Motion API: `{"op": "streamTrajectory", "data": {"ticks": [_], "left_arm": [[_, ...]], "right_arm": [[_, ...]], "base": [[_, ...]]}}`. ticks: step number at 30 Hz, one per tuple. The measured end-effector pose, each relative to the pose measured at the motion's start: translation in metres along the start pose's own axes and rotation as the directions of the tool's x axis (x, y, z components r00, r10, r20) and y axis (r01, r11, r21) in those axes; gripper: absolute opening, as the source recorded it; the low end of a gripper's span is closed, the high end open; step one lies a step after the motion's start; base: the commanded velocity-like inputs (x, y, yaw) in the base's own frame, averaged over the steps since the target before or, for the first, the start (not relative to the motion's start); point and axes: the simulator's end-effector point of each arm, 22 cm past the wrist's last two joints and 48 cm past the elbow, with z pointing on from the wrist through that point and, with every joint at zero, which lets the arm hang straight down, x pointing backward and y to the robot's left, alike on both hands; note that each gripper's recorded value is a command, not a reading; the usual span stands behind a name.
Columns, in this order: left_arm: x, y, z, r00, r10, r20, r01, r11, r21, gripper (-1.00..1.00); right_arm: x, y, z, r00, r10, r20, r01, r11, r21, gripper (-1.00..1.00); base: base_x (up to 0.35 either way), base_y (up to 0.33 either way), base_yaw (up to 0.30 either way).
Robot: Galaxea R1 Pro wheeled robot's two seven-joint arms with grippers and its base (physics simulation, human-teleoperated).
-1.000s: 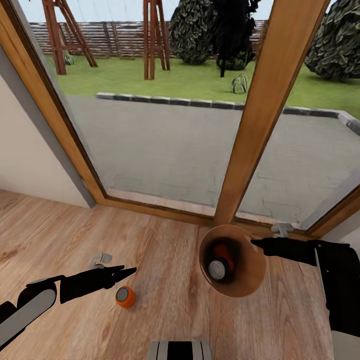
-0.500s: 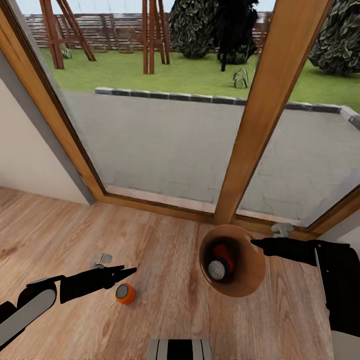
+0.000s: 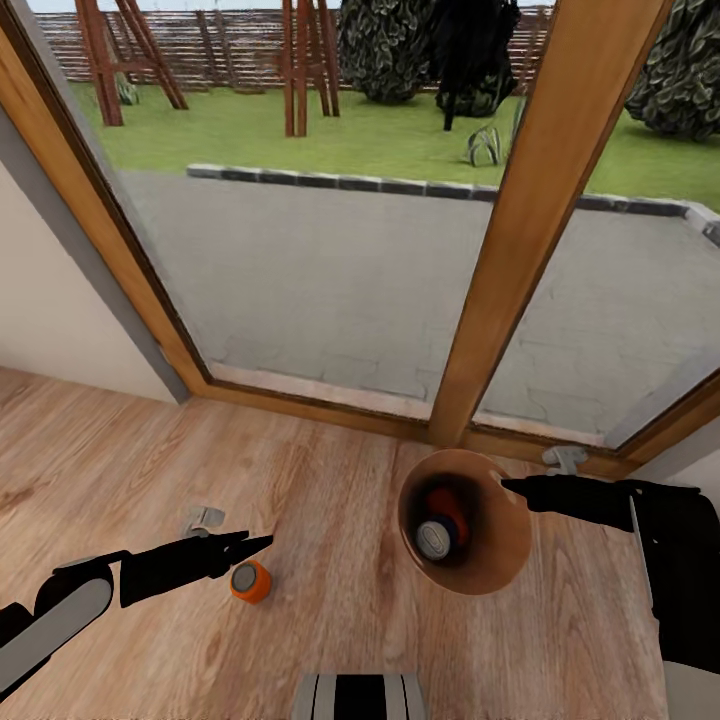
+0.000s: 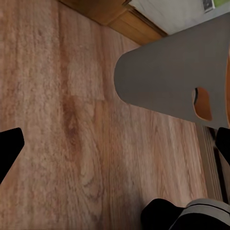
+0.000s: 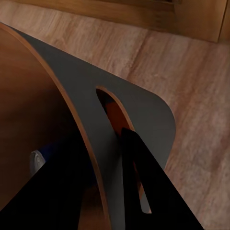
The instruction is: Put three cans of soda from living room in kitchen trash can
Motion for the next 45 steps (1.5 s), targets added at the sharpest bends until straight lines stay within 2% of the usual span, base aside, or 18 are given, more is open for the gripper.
{"op": "streamTrajectory", "data": {"ticks": [45], "left_arm": [[0.020, 0.018, 0.011, 0.998, -0.044, -0.040, 0.044, 0.999, -0.012, 1.00]], "right_arm": [[0.023, -0.010, 0.022, 0.998, 0.027, -0.054, -0.027, 1.000, -0.006, -1.00]], "base": [[0.000, 0.000, 0.000]]}}
